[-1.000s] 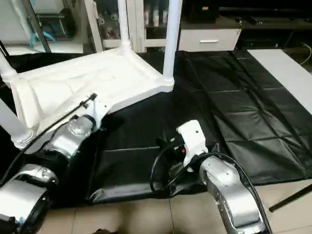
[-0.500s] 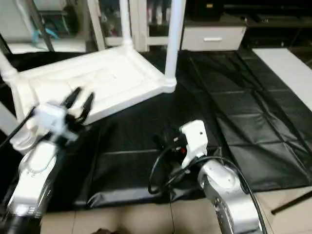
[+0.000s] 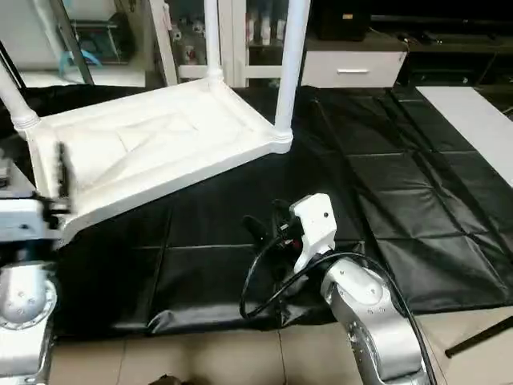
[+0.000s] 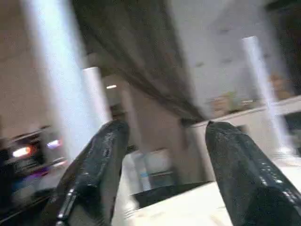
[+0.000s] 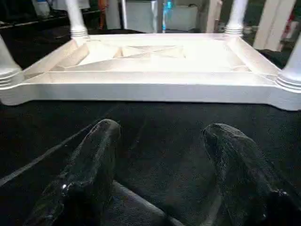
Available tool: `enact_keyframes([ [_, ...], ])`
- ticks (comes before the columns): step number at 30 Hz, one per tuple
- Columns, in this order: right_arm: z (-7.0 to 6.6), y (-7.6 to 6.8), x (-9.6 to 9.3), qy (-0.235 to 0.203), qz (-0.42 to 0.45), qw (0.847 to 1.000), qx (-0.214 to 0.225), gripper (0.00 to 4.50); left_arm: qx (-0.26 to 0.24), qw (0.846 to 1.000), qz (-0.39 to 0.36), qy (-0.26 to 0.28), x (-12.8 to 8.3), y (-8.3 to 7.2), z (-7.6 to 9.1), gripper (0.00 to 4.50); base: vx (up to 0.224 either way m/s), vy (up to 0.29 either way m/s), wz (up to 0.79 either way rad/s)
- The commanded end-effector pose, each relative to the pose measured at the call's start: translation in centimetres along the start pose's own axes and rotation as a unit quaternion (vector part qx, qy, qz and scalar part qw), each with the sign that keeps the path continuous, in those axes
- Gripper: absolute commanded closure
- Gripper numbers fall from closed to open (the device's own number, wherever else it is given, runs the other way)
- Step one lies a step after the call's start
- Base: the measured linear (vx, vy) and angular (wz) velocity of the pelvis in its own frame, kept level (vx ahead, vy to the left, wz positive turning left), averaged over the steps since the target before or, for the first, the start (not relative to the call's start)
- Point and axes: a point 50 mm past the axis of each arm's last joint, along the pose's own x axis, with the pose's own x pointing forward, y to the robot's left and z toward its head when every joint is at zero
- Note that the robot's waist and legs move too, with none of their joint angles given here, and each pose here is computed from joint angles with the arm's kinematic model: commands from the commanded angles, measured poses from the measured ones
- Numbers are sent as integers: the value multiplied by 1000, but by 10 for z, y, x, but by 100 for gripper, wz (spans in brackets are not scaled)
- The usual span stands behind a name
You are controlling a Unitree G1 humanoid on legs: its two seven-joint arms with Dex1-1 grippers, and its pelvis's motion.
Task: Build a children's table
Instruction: Rotate table base
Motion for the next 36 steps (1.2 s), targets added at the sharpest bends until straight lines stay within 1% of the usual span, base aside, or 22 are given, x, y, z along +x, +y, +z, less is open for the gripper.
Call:
enact_keyframes([
  [1, 5, 3, 1, -16, 29, 999, 5, 141, 10, 999, 44, 5, 4, 9, 0, 125, 0, 0, 0],
  [2, 6, 8, 0, -18, 54, 998, 6, 141, 6, 999, 53, 12, 4, 10, -2, 107, 0, 0, 0],
  [3, 7, 11, 0, -20, 71, 997, 7, 141, 3, 998, 59, 17, 4, 11, -4, 107, 0, 0, 0],
  [5, 15, 24, -1, -33, 140, 989, 20, 141, -3, 997, 73, 22, 6, 14, -6, 86, 0, 0, 0],
  [6, 16, 26, -2, -36, 149, 988, 23, 115, -3, 997, 74, 21, 7, 14, -6, 76, 0, 0, 0],
  [9, 20, 30, -1, -42, 168, 985, 23, 103, -20, 996, 78, 25, 12, 13, -8, 60, 0, 0, 0],
  [11, 21, 34, 0, -44, 191, 980, 24, 74, -29, 996, 81, 32, 16, 12, -10, 42, 0, 0, 0],
  [14, 22, 37, -1, -43, 209, 977, 25, 56, -37, 995, 86, 39, 19, 13, -13, 26, 0, 0, 0],
  [16, 24, 40, -1, -41, 230, 972, 27, 32, -50, 991, 109, 60, 22, 17, -19, 8, 0, 0, 0],
  [17, 24, 40, -1, -41, 230, 972, 27, 23, -50, 991, 109, 60, 22, 17, -19, 3, 0, 0, 0],
  [20, 26, 41, 0, -41, 239, 970, 28, 5, -63, 985, 140, 73, 27, 25, -24, 0, 0, 0, 0],
  [24, 25, 42, 1, -37, 240, 970, 23, 5, -77, 984, 140, 74, 35, 28, -27, 0, 0, 0, 0],
  [25, 24, 42, 2, -33, 238, 971, 18, 5, -91, 983, 139, 83, 39, 27, -29, 0, 0, 0, 0],
  [28, 24, 42, 2, -29, 238, 971, 17, 5, -109, 981, 132, 95, 42, 25, -33, 0, 0, 0, 0],
  [31, 23, 42, 2, -26, 239, 971, 16, 5, -139, 979, 106, 104, 46, 20, -37, 0, 0, 0, 0],
  [32, 23, 42, 2, -26, 238, 971, 15, 5, -161, 976, 93, 112, 47, 17, -39, 0, 0, 0, 0],
  [33, 23, 42, 2, -25, 238, 971, 15, 5, -170, 975, 87, 113, 48, 16, -40, 0, 0, 0, 0],
  [34, 23, 42, 2, -25, 238, 971, 15, 5, -170, 975, 87, 113, 48, 16, -40, 0, 0, 0, 0],
  [35, 22, 41, 1, -23, 237, 971, 11, 5, -214, 966, 69, 124, 50, 12, -43, 0, 0, 0, 0],
  [36, 22, 41, 1, -22, 236, 971, 9, 5, -240, 960, 52, 131, 51, 9, -44, 0, 0, 0, 0],
])
